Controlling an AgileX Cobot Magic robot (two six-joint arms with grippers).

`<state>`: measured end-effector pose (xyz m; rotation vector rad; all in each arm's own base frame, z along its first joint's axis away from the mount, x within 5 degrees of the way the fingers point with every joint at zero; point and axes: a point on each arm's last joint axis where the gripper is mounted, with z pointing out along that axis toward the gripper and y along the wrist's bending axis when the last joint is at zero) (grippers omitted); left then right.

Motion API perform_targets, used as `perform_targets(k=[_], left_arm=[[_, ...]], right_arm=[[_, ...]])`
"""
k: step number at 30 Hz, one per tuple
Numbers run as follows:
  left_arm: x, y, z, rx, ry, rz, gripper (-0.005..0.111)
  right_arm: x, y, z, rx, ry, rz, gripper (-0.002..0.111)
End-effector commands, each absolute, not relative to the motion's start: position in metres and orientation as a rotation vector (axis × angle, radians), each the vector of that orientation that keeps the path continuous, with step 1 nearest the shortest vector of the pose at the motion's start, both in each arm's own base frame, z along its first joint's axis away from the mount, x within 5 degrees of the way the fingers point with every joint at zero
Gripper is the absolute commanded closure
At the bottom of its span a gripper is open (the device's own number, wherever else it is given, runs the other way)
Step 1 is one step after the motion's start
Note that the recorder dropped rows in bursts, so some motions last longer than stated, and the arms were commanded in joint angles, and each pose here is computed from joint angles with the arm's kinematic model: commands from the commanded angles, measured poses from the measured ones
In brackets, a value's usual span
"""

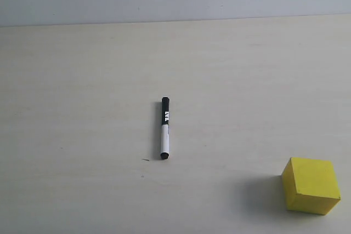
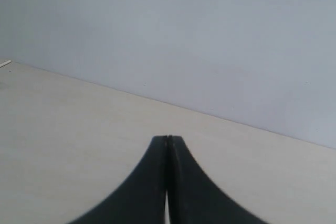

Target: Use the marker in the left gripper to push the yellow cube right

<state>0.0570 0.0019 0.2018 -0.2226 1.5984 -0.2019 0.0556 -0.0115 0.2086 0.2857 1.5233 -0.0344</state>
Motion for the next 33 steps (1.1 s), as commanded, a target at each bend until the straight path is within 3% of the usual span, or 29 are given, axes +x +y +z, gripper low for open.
perform_targets(k=[1, 33], left_arm=[[0.0564, 0.0020, 0.2024, -0.223, 1.590, -0.202, 0.107], [0.0562, -0.0020, 0.1991, -0.053, 1.639, -0.102, 0.107]], right_arm=[[0.0553, -0.0114, 0.2075, 0.278, 1.521, -0.039, 0.108], [0.0553, -0.0114, 0.2075, 0.275, 1.522, -0.042, 0.108]])
